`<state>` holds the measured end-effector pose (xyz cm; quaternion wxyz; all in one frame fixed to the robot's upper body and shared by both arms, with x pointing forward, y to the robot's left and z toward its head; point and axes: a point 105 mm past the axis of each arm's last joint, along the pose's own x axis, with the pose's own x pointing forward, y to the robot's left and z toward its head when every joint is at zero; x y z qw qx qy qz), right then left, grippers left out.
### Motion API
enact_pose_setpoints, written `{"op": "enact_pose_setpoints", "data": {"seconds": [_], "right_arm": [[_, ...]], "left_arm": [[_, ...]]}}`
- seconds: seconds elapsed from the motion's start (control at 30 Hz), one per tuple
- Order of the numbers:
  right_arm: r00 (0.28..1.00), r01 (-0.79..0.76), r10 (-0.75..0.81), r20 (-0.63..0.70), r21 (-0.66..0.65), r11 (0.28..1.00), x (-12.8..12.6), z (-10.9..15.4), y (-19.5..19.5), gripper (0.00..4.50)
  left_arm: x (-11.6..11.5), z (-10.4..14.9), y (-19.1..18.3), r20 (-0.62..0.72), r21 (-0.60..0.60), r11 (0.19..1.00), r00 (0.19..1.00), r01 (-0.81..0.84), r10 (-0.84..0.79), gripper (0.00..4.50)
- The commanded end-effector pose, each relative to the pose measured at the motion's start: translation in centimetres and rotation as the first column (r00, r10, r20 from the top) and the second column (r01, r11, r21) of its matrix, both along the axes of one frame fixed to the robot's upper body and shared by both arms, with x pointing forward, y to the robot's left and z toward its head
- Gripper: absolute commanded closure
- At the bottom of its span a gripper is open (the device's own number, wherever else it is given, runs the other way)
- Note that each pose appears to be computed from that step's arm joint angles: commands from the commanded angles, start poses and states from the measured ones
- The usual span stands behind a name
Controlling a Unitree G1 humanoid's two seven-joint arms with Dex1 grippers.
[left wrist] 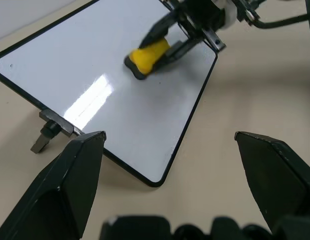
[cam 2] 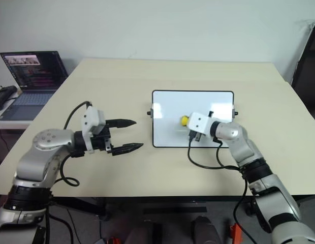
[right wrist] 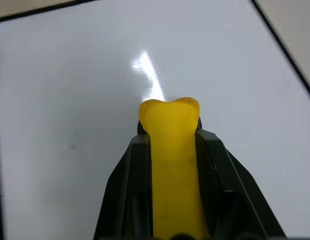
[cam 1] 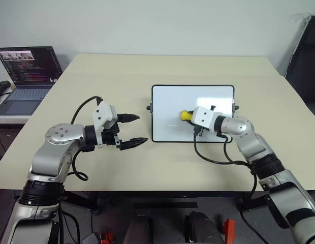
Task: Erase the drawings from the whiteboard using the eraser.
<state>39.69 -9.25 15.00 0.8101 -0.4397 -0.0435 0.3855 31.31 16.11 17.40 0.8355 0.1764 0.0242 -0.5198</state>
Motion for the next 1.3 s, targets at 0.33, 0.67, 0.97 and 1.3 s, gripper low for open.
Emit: {"op": "enact_pose_setpoints", "data": {"seconds": [0.33,0.67,0.97,1.3], "right_arm": [[0.944,-0.124,0.099,-0.315,-0.062,0.990,-5.2,-6.7,0.1,3.67],[0.991,0.028,0.038,-0.130,0.474,0.880,-4.3,7.3,-3.4,3.67],[0.759,0.585,-0.615,-0.213,0.637,0.502,-5.6,10.9,-24.2,3.67],[0.530,0.844,-0.656,-0.537,0.406,0.350,-6.8,0.6,-28.8,3.67]], "left_arm": [[0.1,1.1,-0.4,0.043,0.003,0.999,0.999,0.032,-0.032,0.00],[-0.4,2.4,-2.2,0.058,-0.084,0.991,0.993,0.103,-0.099,0.00],[-3.0,3.6,-9.7,0.083,-0.191,0.917,0.937,0.350,-0.340,0.00],[-3.3,2.0,-12.4,0.058,-0.218,0.886,0.911,0.410,-0.408,0.00]]}}
